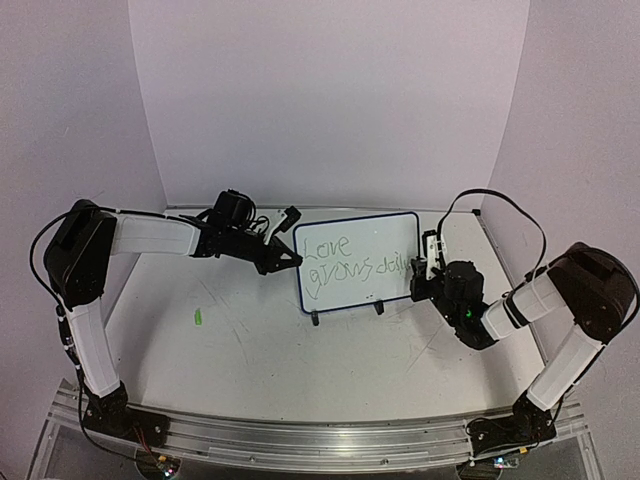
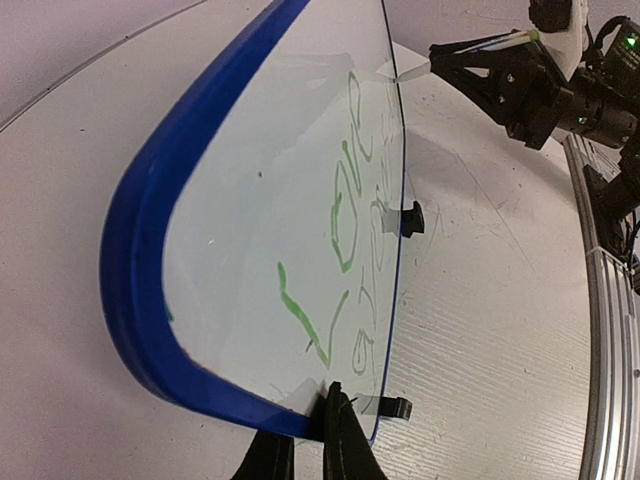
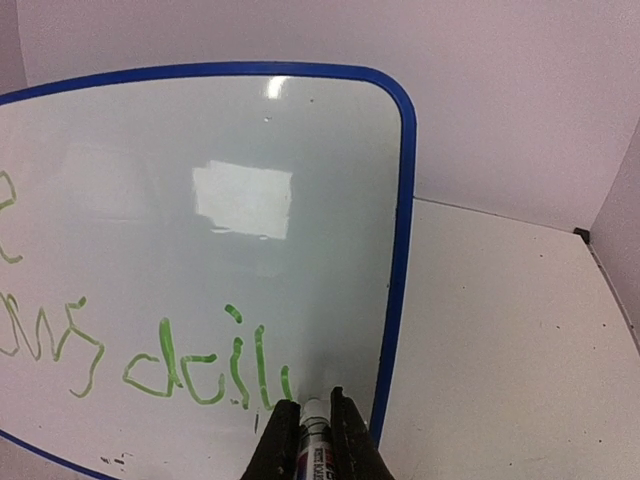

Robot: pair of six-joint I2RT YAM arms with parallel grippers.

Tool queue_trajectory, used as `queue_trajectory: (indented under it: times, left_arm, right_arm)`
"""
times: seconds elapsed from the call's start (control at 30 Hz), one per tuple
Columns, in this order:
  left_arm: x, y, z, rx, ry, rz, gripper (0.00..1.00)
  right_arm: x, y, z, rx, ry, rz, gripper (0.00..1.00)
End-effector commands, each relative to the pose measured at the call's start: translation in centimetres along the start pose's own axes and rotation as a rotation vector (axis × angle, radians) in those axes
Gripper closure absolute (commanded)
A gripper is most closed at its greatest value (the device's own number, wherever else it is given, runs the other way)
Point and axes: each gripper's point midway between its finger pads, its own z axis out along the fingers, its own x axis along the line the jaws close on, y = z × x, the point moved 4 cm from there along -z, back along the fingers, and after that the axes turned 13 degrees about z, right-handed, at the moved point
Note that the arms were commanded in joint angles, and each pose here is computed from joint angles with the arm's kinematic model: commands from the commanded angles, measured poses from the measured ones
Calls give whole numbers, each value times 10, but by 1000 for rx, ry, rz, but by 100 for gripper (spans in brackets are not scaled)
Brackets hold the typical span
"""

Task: Write a sentence on the whiteboard

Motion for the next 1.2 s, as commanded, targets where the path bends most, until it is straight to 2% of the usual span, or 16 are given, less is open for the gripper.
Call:
queue_trajectory:
  times: [0.0,0.23,0.53,1.17]
  left_arm:
    - [3,-80,4,306,71,2,100]
    - [4,-79,4,305,73,4,100]
    - [4,-78,3,303,73,5,100]
    - [4,-78,4,302,72,5,100]
  right_arm:
    - [7,26,10,-78,9,2,100]
    - [6,31,10,-89,3,-5,100]
    - [-2,7,5,-3,-15,38,100]
    - [-4,-16,-5,67,-2,86,100]
